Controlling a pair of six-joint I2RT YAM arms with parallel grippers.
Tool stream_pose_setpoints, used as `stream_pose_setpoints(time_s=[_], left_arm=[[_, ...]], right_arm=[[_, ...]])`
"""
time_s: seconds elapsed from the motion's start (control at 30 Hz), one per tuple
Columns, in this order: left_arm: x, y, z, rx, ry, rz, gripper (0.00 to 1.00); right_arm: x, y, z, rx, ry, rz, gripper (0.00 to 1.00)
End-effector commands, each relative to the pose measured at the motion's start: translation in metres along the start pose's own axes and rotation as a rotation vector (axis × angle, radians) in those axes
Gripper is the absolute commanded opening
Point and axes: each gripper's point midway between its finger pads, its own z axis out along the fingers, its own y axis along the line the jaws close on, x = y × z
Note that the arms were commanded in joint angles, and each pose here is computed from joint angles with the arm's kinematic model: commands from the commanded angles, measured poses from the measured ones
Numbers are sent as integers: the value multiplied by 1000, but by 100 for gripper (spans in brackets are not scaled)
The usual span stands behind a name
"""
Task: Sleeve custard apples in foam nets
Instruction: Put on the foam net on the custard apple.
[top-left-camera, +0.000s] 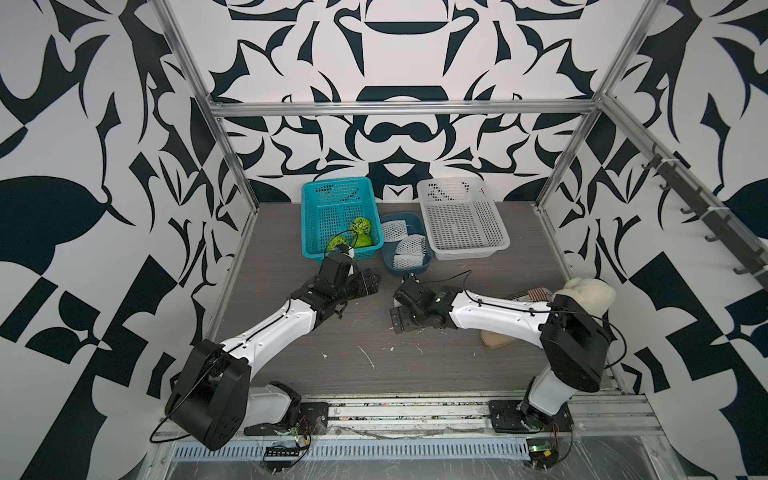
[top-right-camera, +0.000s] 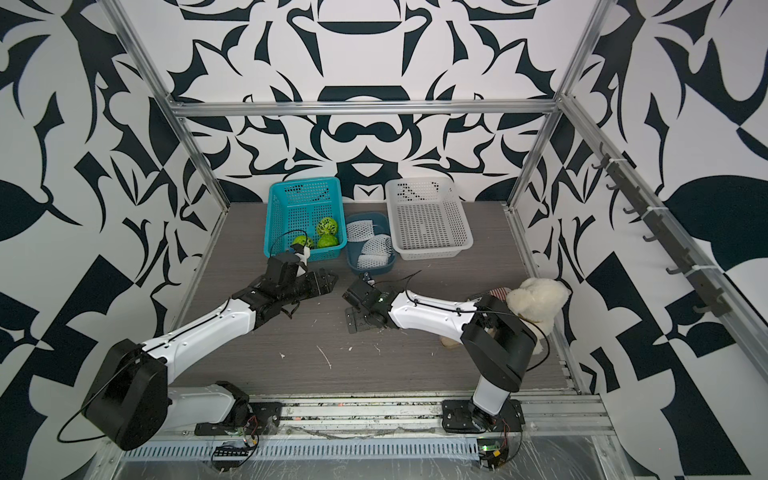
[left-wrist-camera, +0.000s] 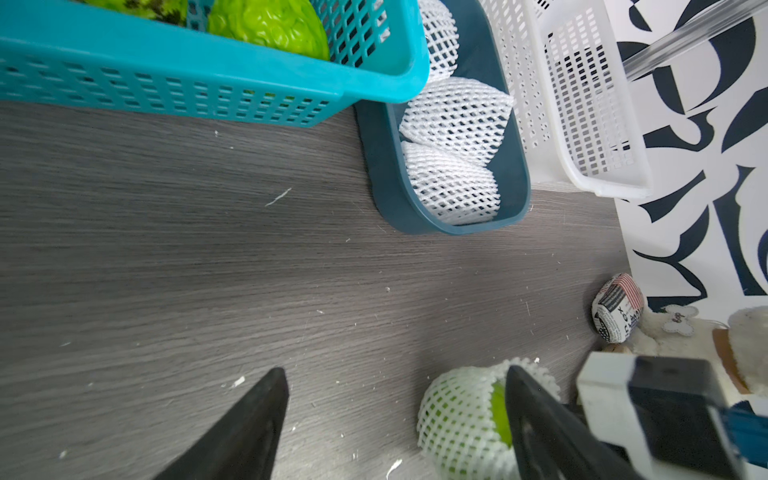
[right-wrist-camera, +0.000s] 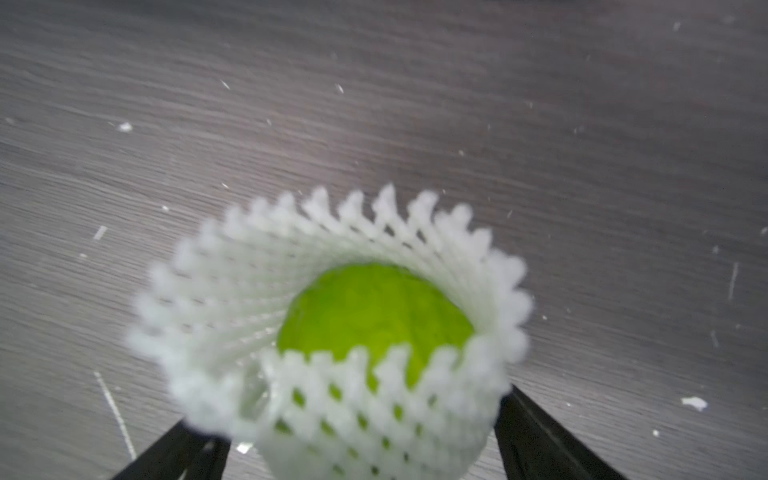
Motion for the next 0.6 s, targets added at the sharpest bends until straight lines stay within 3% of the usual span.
stream_pose_setpoints(time_s=[0.0, 0.27, 0.57], left_arm=[[-7, -3, -13, 1, -25, -7, 84], [-15, -3, -20, -18, -53, 11, 84], [-14, -2, -11, -23, -34, 24, 84]], right_arm=[[-10, -2, -4, 54, -10, -45, 99], [3, -5, 18, 94, 59, -63, 84], [14, -2, 21, 32, 65, -38, 97]])
